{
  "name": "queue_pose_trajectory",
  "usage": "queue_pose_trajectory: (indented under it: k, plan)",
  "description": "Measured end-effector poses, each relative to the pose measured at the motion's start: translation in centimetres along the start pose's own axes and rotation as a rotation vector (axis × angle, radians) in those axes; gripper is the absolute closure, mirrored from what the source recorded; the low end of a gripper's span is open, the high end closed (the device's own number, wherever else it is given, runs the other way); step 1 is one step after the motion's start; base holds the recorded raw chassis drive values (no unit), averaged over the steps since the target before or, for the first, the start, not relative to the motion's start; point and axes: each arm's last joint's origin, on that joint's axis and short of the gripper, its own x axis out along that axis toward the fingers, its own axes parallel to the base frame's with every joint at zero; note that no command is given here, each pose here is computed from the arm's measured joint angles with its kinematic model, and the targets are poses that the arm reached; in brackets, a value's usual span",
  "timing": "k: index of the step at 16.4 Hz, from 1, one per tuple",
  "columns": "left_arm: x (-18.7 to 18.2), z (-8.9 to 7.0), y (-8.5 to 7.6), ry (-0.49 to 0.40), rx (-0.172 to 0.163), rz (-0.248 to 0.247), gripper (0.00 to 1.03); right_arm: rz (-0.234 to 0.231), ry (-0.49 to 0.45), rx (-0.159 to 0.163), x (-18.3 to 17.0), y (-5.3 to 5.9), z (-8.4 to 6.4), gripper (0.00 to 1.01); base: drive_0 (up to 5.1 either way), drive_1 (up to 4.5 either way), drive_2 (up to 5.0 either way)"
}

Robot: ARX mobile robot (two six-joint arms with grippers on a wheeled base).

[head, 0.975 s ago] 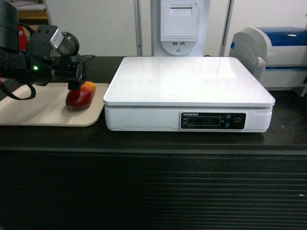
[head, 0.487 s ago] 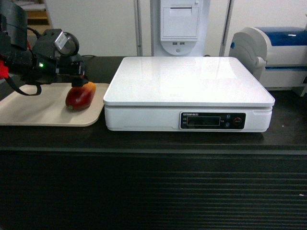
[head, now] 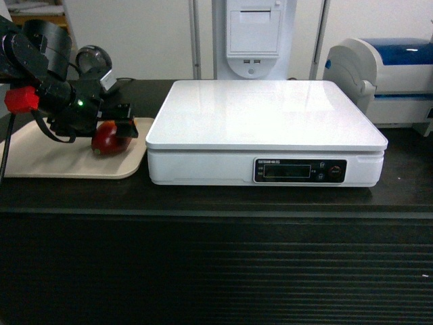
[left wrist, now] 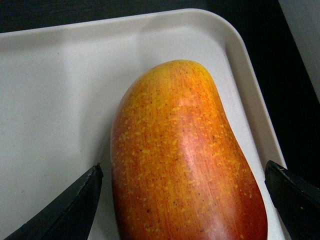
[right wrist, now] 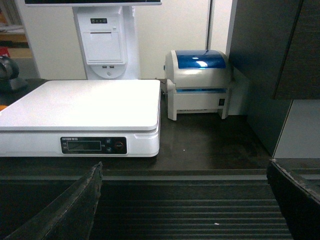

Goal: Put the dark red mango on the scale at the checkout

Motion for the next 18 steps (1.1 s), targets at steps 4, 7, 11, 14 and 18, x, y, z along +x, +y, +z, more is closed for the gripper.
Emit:
queue_pose_trajectory:
  k: [4,7,11,14,18]
  plan:
    - [0.5,-0.5,0.0,0.039,0.04,0.019,0.35,0.0,0.0,0.0,0.0,0.0,0.0,0.03,0.0,0.0,0.0]
    - [0.4,-0.5,0.3,0.033,0.043,0.026,0.42,0.0,0.0,0.0,0.0,0.0,0.0,0.03,0.0,0.0,0.0]
    - [-1.6,0.4,-0.1,-0.03,0.055,0.027,0.42,0.0,0.0,0.0,0.0,0.0,0.0,0.03,0.0,0.0,0.0]
    - [-8.1,5.9,-2.8,-0.254,0.097,0.014,0.42,0.0,0.0,0.0,0.0,0.0,0.0,0.03,0.0,0.0,0.0]
    - [-12.8,9.7,-9.7,-0.42,0.153,-0.102,0.42,0.0,0.0,0.0,0.0,0.0,0.0,0.03,0.0,0.0,0.0]
